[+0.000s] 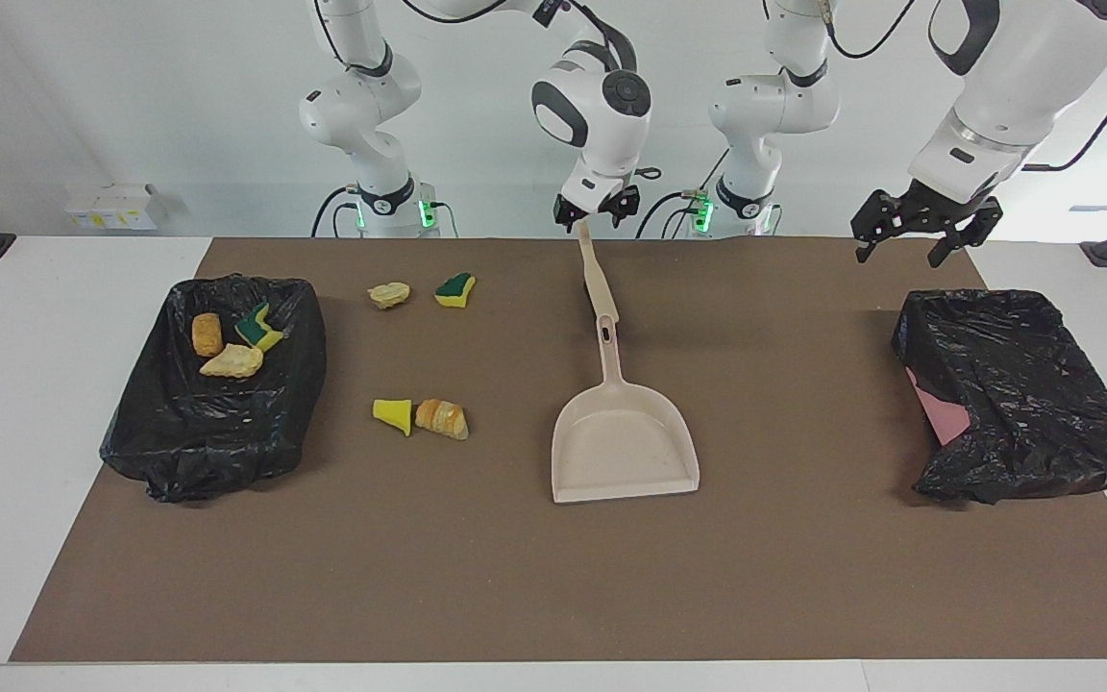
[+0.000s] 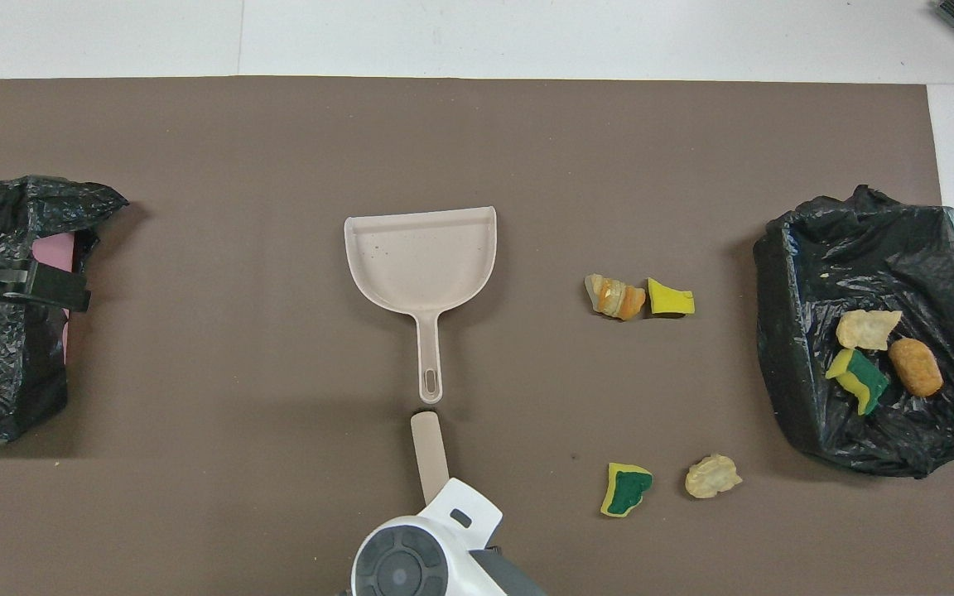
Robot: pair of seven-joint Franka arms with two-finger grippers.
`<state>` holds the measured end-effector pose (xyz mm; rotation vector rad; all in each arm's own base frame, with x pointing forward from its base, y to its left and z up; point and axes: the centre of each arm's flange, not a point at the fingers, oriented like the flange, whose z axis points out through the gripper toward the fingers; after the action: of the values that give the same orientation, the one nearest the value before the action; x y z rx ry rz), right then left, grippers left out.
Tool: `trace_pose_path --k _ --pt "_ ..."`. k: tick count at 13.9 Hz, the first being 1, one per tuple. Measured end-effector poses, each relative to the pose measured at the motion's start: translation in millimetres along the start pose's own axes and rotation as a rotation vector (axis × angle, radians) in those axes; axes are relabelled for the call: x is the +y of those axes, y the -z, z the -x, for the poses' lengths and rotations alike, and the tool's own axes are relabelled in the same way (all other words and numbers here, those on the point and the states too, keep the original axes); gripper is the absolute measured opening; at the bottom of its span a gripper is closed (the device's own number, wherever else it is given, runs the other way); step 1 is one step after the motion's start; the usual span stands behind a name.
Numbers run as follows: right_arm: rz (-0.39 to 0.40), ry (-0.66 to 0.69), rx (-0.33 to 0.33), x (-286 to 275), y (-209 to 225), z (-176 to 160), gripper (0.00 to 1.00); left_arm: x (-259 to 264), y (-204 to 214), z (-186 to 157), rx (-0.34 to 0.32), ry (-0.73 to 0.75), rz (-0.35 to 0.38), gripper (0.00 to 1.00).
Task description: Sweep and dump trash in bin
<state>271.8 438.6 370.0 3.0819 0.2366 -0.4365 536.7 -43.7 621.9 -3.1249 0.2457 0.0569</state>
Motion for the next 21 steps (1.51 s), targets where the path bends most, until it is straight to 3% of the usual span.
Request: trace_pose_path --k 3,4,7,10,11,14,21 --pt "0.01 0.014 -0.013 2.3 -32.5 21.6 0.93 14.1 5.9 1.9 0.013 -0.01 0.004 1.0" --pt "0.015 0.015 -0.017 3.0 -36.5 23.4 0.87 25.3 6.9 1.9 0.015 -0.022 0.005 1.0" --pt "0.014 0.012 -0.016 4.7 -36.9 23.0 0.81 69.5 -0.4 -6.7 0.028 -0.059 0.008 1.0" --pt "-0.001 0.012 0.001 3.8 -36.1 21.2 0.57 113.7 -25.1 -26.3 0.038 -0.073 0.013 1.0" --pt "-0.002 0.012 0.003 4.0 -36.9 21.0 0.56 125.6 -35.2 -33.4 0.041 -0.073 0.016 1.0" --pt "-0.001 0.012 0.002 4.5 -38.1 21.2 0.26 164.8 -69.3 -53.8 0.051 -0.056 0.025 1.0" --pt "-0.002 -0.017 -0.005 14.7 -24.9 18.2 0.26 285.6 -166.4 -73.4 0.06 0.001 0.052 1.0"
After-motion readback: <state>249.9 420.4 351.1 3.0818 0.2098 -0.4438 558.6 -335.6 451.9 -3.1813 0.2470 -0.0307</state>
